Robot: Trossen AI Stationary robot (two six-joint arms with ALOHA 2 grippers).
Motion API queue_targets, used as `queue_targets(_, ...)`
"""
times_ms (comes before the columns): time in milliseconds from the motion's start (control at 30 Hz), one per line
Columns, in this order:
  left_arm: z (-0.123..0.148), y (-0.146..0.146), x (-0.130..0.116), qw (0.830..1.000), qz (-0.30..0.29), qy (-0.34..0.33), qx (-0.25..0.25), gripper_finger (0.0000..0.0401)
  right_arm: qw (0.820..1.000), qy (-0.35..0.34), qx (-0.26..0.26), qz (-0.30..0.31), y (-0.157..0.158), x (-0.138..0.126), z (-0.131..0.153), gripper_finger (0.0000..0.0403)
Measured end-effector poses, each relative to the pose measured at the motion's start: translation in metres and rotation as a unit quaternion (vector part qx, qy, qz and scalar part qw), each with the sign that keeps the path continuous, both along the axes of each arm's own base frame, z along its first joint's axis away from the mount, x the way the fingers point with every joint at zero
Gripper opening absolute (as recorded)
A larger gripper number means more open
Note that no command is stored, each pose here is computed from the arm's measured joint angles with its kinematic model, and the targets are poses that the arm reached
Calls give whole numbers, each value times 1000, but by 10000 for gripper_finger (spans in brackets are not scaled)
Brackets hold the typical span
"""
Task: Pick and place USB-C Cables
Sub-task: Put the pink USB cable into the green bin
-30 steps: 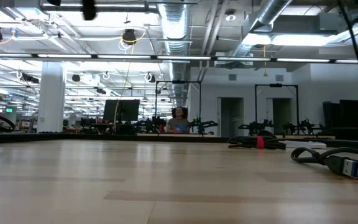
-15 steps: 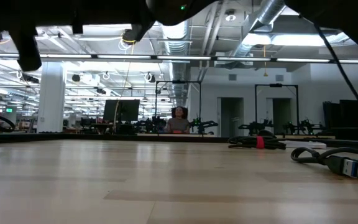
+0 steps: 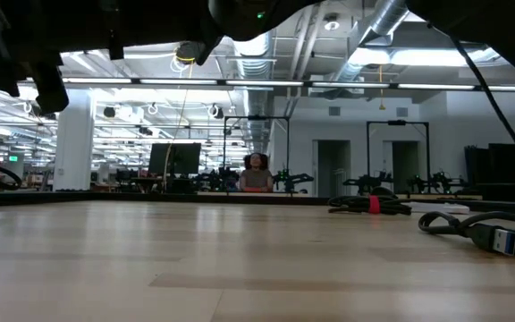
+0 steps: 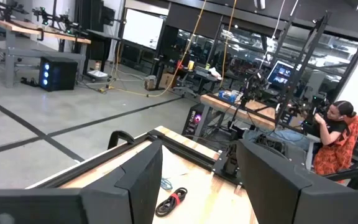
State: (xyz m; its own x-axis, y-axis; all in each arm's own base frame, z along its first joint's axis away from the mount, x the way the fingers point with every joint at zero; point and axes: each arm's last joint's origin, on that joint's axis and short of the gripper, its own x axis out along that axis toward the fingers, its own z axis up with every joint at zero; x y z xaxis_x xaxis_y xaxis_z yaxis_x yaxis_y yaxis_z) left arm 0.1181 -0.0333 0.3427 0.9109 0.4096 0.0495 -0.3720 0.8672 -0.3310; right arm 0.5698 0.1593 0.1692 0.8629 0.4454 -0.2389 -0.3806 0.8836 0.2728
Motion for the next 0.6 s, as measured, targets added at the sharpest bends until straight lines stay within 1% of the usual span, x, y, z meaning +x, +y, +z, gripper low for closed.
queue_targets(100,0,0,0,1000,0,-2,-5,194,1000,1,1,-4,-4,1,0,268)
queue_targets(300,0,0,0,1000,0,-2,-5,194,1000,0,-1,-11,-13,4,0,269)
queue_targets(500,-2,0,0,1000,0,6,-1,194,999,-17,-45,0,-14,3,-1,269)
queue_targets(600,-2,0,0,1000,0,8,0,194,998,-18,-58,4,-14,3,-2,269)
